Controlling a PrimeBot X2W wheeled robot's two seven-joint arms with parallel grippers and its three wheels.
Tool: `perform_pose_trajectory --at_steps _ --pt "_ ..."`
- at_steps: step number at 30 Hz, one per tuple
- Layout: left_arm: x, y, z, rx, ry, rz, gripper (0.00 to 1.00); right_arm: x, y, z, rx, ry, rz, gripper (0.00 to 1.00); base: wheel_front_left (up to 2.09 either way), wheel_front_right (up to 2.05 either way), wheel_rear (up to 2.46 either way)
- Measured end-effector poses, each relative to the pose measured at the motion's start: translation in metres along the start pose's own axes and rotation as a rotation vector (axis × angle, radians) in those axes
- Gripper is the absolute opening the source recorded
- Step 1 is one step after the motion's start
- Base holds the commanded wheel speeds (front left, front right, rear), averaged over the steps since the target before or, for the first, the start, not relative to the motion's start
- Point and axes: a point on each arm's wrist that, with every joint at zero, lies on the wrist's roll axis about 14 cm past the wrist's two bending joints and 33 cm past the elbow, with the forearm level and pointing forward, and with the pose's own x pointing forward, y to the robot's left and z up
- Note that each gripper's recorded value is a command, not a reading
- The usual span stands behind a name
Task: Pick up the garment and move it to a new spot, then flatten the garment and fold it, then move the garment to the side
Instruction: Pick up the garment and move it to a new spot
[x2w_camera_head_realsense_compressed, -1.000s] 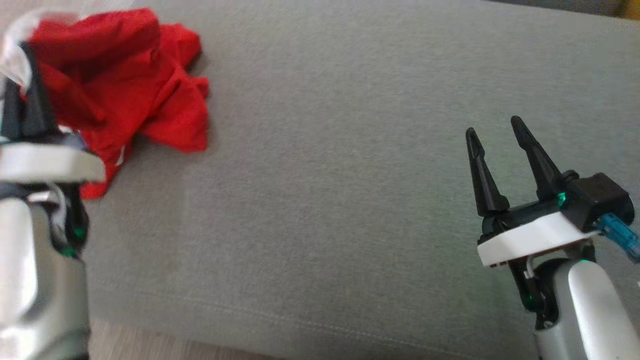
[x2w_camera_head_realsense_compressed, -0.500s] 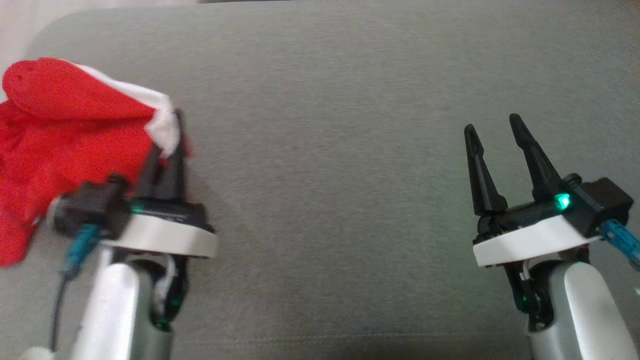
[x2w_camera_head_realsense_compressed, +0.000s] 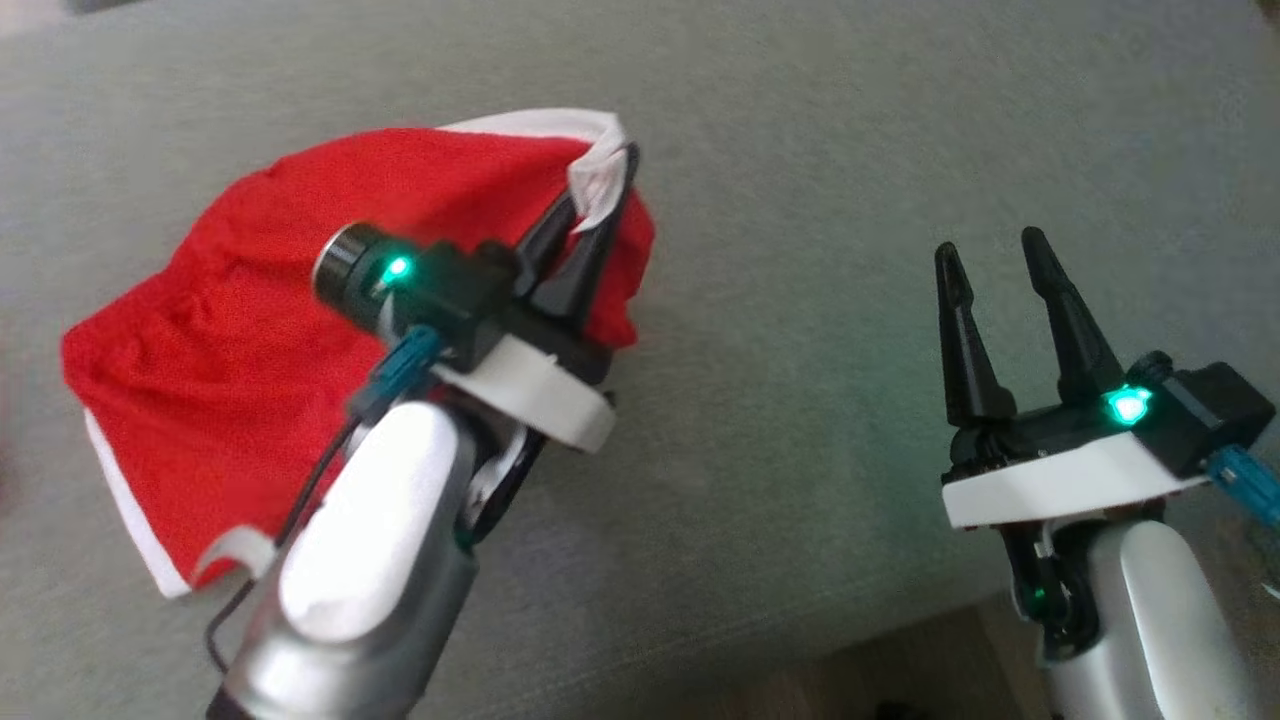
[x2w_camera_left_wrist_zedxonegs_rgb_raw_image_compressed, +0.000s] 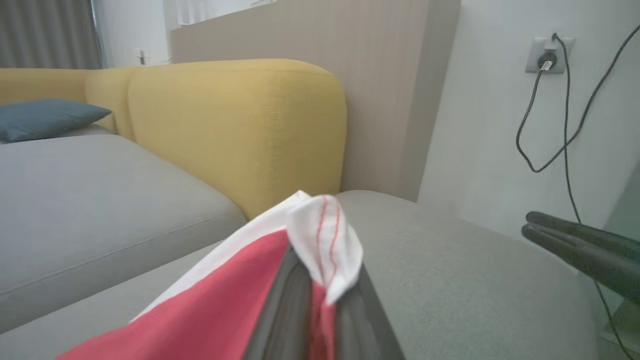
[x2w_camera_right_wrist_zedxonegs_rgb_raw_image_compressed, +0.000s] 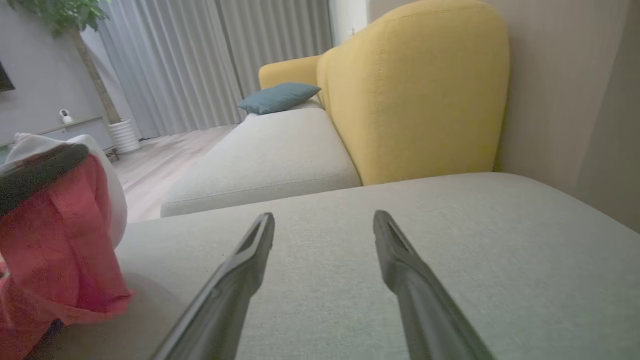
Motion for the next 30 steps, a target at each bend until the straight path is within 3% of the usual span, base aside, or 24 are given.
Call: perform_pose_trajectory --at_steps 5,9,10,11,12,20,30 --pt "0.024 -0.029 -0.031 -0.085 0.039 -0.112 0.00 -0.007 -0.023 -0.019 0.019 0.046 -0.078 1.00 0.00 0.00 0.00" --pt "0.022 -0.042 -0.083 -0.150 0.179 -0.147 0.00 -0.009 -0.034 -0.035 0.017 0.085 -0.116 1.00 0.00 0.00 0.00" --pt "0.019 -0.045 -0.097 -0.157 0.223 -0.155 0.25 -0.008 -0.036 -0.037 0.014 0.091 -0.121 1.00 0.00 0.00 0.00" --pt "0.016 -0.047 -0.109 -0.162 0.258 -0.161 0.66 -0.007 -0.037 -0.040 0.012 0.098 -0.123 1.00 0.00 0.00 0.00" --pt "0.013 -0.048 -0.117 -0.166 0.281 -0.164 1.00 -0.004 -0.037 -0.042 0.010 0.101 -0.122 1.00 0.00 0.00 0.00" --pt "0.001 -0.023 -0.110 -0.077 0.252 -0.097 1.00 0.015 -0.016 -0.043 0.022 0.089 -0.049 1.00 0.00 0.00 0.00" --pt "-0.051 0.061 -0.067 0.060 0.175 0.225 1.00 0.035 0.024 -0.033 0.020 0.068 0.074 1.00 0.00 0.00 0.00"
